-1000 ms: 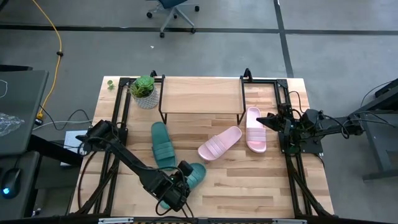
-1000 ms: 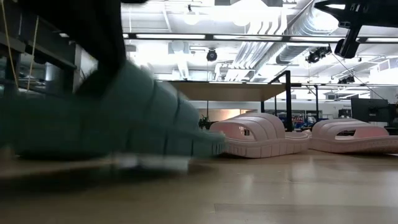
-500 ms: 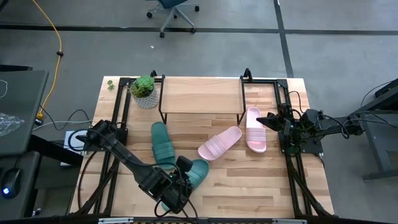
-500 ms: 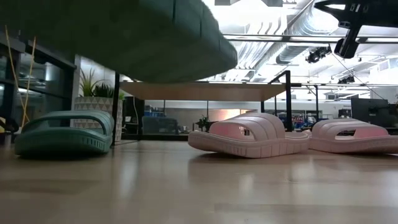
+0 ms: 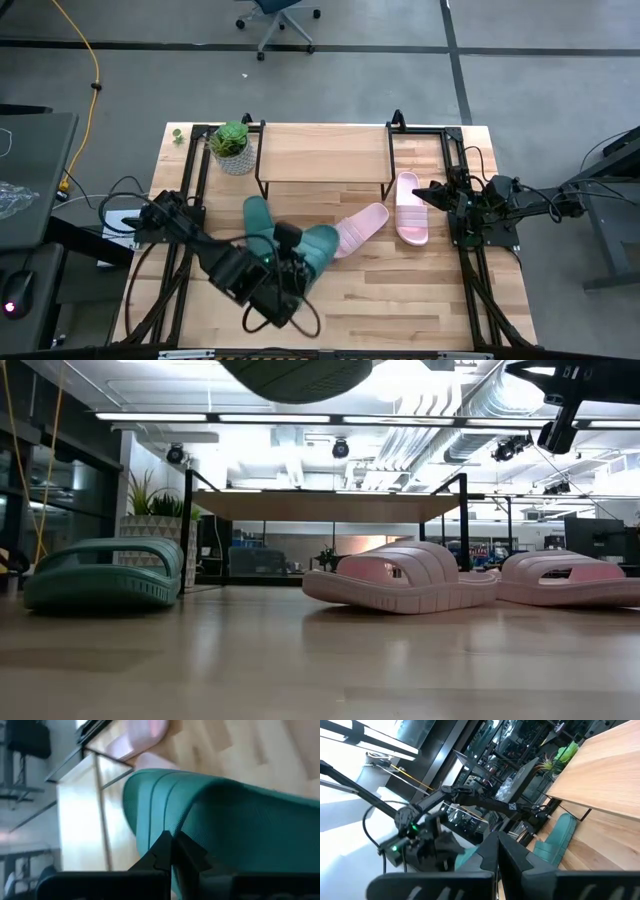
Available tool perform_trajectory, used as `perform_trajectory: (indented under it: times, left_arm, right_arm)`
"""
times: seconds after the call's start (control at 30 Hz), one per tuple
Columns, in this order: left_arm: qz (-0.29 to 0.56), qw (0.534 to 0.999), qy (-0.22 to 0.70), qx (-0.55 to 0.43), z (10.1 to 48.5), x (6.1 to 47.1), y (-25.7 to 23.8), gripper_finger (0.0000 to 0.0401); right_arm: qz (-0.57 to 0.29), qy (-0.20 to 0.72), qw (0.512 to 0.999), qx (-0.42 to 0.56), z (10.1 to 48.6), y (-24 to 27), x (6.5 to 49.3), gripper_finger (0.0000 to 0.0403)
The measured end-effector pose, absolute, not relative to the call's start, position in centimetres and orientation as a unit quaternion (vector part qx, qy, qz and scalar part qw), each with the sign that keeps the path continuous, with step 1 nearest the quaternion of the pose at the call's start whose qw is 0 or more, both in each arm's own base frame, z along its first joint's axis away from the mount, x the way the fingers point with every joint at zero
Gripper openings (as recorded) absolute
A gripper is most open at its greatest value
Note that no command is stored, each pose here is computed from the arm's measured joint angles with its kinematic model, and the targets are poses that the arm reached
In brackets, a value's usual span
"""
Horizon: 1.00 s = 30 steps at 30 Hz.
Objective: Pick and place slides into the shelf
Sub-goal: Put the bottom green slide on the shelf
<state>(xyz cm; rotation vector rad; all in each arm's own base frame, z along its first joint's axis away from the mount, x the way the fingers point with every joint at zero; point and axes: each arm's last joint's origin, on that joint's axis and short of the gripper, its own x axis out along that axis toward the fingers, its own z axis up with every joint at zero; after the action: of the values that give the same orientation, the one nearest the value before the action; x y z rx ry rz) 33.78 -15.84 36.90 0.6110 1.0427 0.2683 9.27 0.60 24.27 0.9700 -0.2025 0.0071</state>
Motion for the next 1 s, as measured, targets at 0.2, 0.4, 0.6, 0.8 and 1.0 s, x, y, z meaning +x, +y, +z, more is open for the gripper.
perform_trajectory:
  times: [0.2, 0.4, 0.6, 0.8, 1.0]
  left_arm:
    - [0.149, 0.79, 0.522, 0.284, 37.9, 34.6, -11.6, 0.0]
    - [0.156, 0.766, 0.551, 0.29, 38.1, 35.6, -7.1, 0.0]
    - [0.165, 0.738, 0.581, 0.303, 38.1, 36.3, -2.6, 0.0]
    - [0.174, 0.712, 0.609, 0.301, 38.1, 36.3, 1.9, 0.0]
    - [0.158, 0.693, 0.636, 0.299, 38.3, 35.6, 6.1, 0.0]
  right_arm:
    - [0.004, -0.097, 0.879, 0.466, 24.3, 0.6, 9.3, 0.0]
    - [0.004, -0.097, 0.878, 0.468, 24.3, 0.6, 9.3, 0.0]
    - [0.009, -0.097, 0.867, 0.488, 24.3, 0.6, 9.3, 0.0]
    - [0.036, -0.128, 0.861, 0.492, 25.1, 0.6, 9.1, 0.0]
    - [0.033, -0.195, 0.854, 0.482, 26.2, 0.4, 8.7, 0.0]
